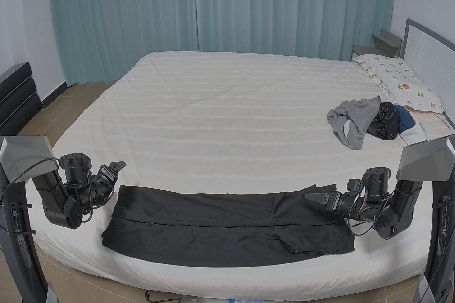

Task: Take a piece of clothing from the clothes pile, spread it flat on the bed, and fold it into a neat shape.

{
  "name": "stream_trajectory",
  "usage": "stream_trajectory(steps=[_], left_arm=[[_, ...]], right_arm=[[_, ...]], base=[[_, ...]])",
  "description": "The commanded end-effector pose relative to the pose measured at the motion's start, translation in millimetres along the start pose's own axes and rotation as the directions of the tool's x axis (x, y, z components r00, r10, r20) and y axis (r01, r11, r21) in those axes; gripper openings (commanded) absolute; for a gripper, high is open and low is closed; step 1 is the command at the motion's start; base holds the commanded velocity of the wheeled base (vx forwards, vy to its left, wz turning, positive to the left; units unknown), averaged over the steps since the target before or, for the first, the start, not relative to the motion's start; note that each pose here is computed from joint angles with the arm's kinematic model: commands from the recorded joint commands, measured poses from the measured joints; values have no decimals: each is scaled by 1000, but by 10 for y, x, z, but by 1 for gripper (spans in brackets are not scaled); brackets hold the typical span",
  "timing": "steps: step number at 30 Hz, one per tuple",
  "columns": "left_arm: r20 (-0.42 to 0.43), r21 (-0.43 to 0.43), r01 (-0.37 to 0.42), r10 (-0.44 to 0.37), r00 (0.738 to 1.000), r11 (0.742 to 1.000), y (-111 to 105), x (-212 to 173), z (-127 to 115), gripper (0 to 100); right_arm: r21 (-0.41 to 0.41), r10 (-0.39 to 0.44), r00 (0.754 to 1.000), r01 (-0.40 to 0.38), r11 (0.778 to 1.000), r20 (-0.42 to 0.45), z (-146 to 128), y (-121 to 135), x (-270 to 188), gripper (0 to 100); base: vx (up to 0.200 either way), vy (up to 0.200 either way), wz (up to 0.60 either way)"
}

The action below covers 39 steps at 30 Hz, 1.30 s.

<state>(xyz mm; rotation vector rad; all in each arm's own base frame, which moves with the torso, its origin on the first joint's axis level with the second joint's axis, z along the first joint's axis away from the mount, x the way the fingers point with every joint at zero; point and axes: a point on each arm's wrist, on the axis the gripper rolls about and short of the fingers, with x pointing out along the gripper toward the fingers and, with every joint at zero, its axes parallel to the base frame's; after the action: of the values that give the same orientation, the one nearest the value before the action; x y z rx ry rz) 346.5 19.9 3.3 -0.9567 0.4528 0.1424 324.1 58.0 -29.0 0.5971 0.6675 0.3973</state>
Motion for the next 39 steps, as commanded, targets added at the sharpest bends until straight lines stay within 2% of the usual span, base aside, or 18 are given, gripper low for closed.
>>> stream_trajectory(steps=[1,3,4,14,22,33,34,39], left_arm=[[-4,-2,-4,4,1000,1000,24,23,-16,100],[-5,-2,-7,7,1000,1000,28,15,-20,100],[-5,-2,-7,7,1000,1000,28,15,-20,100],[2,-5,-16,16,1000,1000,57,19,0,100],[-1,-7,-15,15,1000,1000,85,90,-9,100],[-5,-4,-5,5,1000,1000,86,153,-20,100],[-5,-4,-5,5,1000,1000,86,153,-20,100],[-8,2,7,-7,1000,1000,55,167,-30,100]], right_arm=[[1,-16,1000,16,1000,-13,-49,-78,38,100],[0,-17,1000,17,1000,-12,-49,-82,34,100],[0,-17,1000,17,1000,-12,-49,-82,34,0],[-26,-35,999,35,999,-15,-82,-96,-96,0],[-43,-30,999,31,999,22,-121,-95,-279,0],[-36,-34,999,35,999,33,-91,-112,-320,0],[-36,-34,999,35,999,33,-91,-112,-320,100],[-10,2,997,-2,1000,72,20,-27,-361,100]], base=[[0,0,0],[0,0,0],[0,0,0],[0,0,0],[0,0,0],[0,0,0],[0,0,0],[0,0,0]])
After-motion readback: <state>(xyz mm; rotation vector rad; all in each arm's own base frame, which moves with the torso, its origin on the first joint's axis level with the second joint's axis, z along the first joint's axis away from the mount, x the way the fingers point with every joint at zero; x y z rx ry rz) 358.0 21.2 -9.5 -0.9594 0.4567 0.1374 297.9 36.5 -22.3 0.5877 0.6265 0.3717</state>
